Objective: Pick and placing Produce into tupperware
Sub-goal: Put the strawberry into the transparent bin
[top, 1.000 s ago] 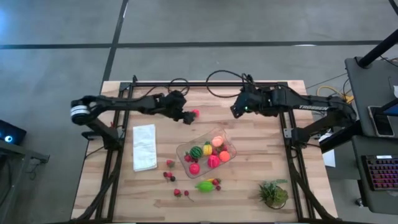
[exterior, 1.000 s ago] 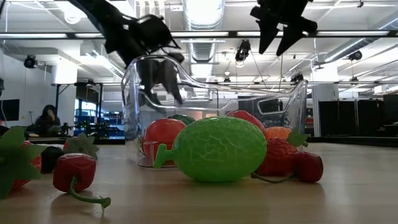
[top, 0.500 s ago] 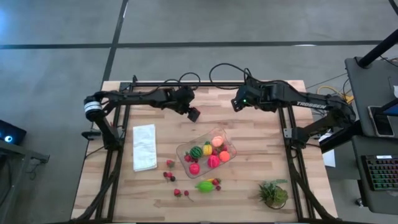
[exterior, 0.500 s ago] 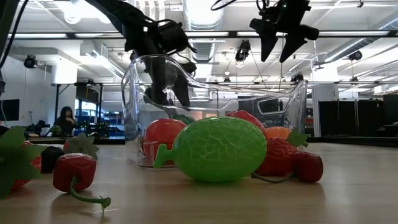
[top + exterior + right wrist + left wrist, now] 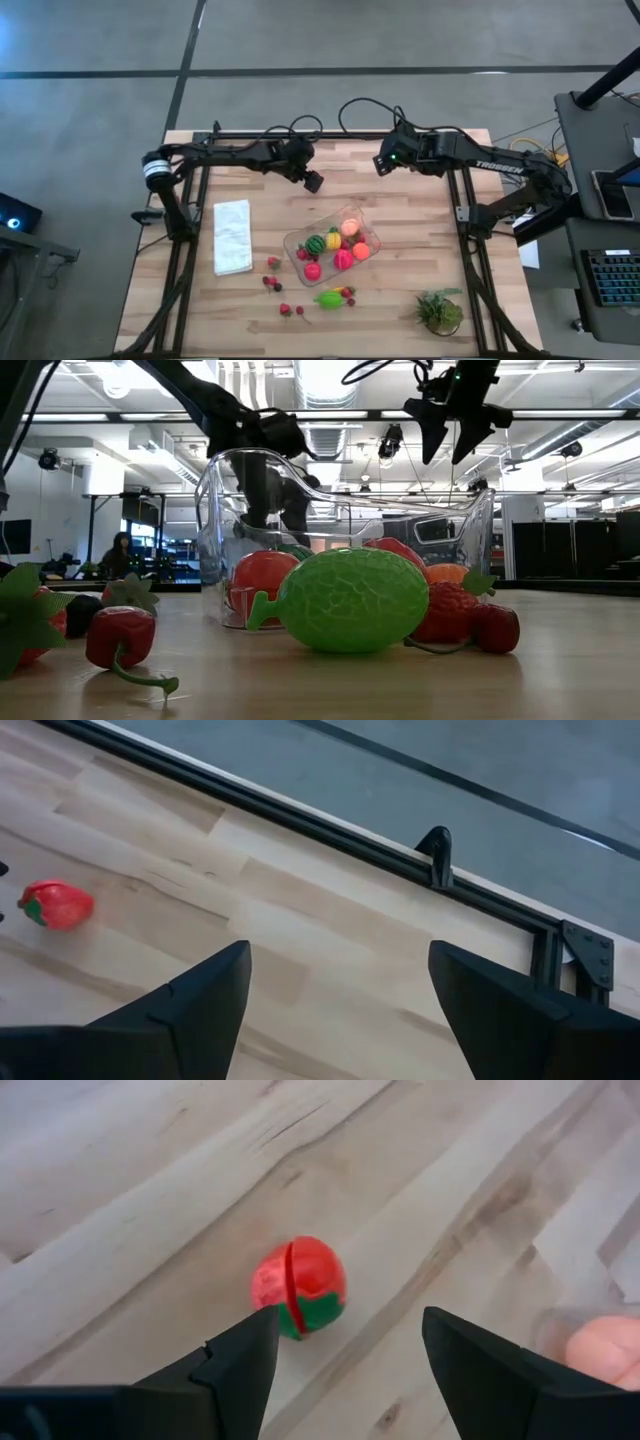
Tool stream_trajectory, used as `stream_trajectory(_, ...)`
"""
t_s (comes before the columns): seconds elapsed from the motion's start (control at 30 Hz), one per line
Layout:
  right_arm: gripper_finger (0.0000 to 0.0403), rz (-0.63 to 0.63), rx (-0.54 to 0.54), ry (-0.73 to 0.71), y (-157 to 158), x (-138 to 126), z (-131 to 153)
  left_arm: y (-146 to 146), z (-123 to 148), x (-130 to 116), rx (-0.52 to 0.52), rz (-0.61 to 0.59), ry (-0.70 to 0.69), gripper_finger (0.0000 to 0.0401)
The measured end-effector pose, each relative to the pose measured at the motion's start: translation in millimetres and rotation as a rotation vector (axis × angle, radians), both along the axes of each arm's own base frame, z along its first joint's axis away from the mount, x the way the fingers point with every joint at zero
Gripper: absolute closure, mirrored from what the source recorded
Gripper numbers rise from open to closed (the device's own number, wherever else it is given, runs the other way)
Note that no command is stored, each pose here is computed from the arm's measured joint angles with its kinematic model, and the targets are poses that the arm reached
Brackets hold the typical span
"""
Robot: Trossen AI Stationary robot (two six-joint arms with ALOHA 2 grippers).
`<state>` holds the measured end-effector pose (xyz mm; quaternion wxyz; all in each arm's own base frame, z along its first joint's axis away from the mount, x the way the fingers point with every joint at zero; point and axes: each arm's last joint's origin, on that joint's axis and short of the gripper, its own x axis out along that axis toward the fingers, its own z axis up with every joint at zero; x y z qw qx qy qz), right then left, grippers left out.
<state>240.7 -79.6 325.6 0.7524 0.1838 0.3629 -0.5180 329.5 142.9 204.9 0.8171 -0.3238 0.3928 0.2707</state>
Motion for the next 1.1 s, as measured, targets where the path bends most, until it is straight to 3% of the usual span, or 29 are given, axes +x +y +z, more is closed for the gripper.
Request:
stream_trajectory(0.53, 0.0110, -0.010, 0.002, -0.002, -2, 0, -1, 5, -30, 11, -0.022, -0.007, 0.052, 0.0168)
stream_trajectory(1.1, 0.0113, -0.012, 0.003, -0.005, -2, 0, -1, 7, -32, 16, -0.001, -0.001, -0.004, 0.0168)
